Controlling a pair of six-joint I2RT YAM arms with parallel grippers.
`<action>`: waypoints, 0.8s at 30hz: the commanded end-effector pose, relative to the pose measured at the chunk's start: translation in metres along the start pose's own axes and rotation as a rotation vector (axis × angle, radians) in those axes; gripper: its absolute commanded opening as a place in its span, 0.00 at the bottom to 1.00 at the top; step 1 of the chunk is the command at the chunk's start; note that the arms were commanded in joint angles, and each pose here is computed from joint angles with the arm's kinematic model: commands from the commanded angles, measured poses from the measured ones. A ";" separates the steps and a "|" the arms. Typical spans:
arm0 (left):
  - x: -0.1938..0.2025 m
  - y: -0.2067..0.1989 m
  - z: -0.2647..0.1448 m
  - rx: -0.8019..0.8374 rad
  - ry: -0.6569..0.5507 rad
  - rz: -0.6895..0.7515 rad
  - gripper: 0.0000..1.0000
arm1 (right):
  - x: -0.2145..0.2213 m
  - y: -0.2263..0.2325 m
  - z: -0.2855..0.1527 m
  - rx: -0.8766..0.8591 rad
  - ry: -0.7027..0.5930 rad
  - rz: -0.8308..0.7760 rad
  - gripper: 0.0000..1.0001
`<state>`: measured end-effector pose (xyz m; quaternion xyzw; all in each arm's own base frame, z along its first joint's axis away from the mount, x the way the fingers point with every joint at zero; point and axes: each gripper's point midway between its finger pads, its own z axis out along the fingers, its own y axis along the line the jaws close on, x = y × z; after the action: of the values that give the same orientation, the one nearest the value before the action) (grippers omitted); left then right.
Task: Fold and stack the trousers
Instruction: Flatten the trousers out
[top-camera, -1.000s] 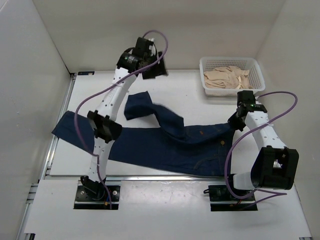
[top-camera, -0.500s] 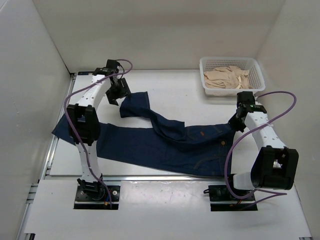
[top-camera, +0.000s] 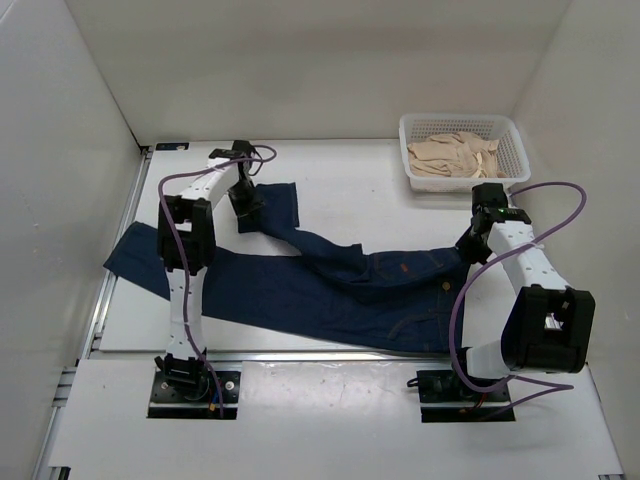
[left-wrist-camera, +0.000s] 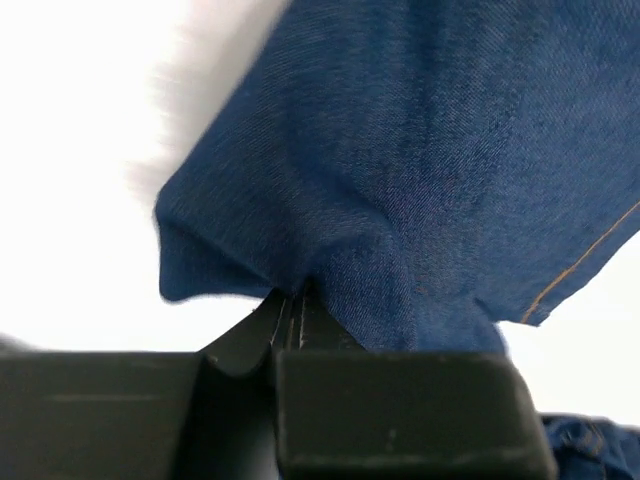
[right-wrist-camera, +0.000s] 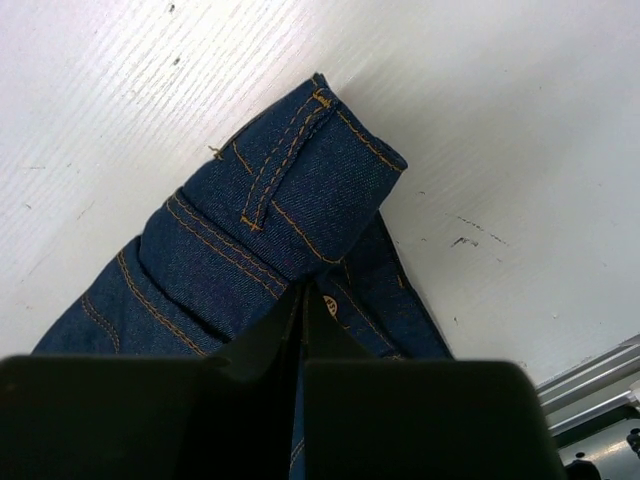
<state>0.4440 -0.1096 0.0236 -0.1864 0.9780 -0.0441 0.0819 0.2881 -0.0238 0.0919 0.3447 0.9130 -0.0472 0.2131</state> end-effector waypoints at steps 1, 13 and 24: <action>-0.039 0.013 -0.065 -0.081 -0.207 0.003 0.10 | -0.014 0.000 -0.015 -0.012 -0.045 -0.010 0.00; -0.041 0.052 -0.288 -0.016 -0.677 -0.044 0.10 | -0.027 -0.009 -0.022 0.036 -0.091 0.013 0.00; -0.078 0.029 -0.165 0.013 -0.382 -0.004 0.83 | -0.042 -0.002 -0.026 0.040 -0.103 0.013 0.00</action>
<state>0.5188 -0.0647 0.1838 -0.1809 0.9365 -0.0060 0.3003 0.3070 -0.0348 0.1239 0.3518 0.9007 -0.0607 0.2475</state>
